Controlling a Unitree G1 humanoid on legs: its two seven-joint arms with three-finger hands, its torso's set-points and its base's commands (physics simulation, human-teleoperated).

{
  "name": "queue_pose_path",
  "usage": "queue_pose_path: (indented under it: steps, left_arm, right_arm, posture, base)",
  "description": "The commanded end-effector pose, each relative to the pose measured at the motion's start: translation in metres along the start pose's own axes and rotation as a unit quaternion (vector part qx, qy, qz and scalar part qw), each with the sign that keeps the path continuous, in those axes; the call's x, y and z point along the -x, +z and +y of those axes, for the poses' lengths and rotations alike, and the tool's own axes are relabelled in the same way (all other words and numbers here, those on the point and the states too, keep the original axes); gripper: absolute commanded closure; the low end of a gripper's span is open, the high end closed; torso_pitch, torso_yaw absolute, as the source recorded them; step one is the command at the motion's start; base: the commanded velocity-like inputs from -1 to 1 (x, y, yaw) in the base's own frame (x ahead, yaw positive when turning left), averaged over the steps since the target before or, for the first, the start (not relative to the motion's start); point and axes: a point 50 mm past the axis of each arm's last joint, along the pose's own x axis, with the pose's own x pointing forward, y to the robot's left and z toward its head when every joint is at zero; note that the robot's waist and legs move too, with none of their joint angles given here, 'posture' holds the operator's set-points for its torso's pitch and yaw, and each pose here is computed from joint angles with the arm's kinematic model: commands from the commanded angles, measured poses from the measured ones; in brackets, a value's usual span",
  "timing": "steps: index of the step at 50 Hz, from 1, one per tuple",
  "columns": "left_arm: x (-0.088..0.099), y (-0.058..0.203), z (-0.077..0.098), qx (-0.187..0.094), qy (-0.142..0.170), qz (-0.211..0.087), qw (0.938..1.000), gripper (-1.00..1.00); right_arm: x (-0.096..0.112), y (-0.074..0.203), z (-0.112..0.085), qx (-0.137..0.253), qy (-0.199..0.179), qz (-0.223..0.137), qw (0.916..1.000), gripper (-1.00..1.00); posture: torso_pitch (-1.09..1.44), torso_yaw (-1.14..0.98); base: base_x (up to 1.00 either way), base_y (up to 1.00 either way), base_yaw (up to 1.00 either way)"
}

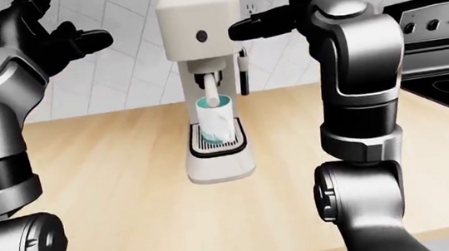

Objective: Press the button on the coffee machine to serve coffee.

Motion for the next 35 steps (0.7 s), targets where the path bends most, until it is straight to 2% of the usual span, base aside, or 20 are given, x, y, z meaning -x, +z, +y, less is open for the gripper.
queue_pose_path:
  steps: [1,35]
  left_arm:
    - [0.0033,0.0214,-0.0021,0.004,-0.004,-0.043,0.9991,-1.00]
    - [0.0035,0.0235,-0.0040,0.006,-0.011,-0.050,0.9987,-1.00]
  right_arm:
    - [0.0057,0.0195,-0.0026,0.000,-0.006,-0.043,0.9991,-1.00]
    - [0.0025,0.0243,0.0005,0.000,-0.002,-0.045,0.9990,-1.00]
  posture:
    - [-0.49,0.00]
    - [-0.72,0.00]
  base:
    - [0.00,0.00,0.00]
    - [0.00,0.00,0.00]
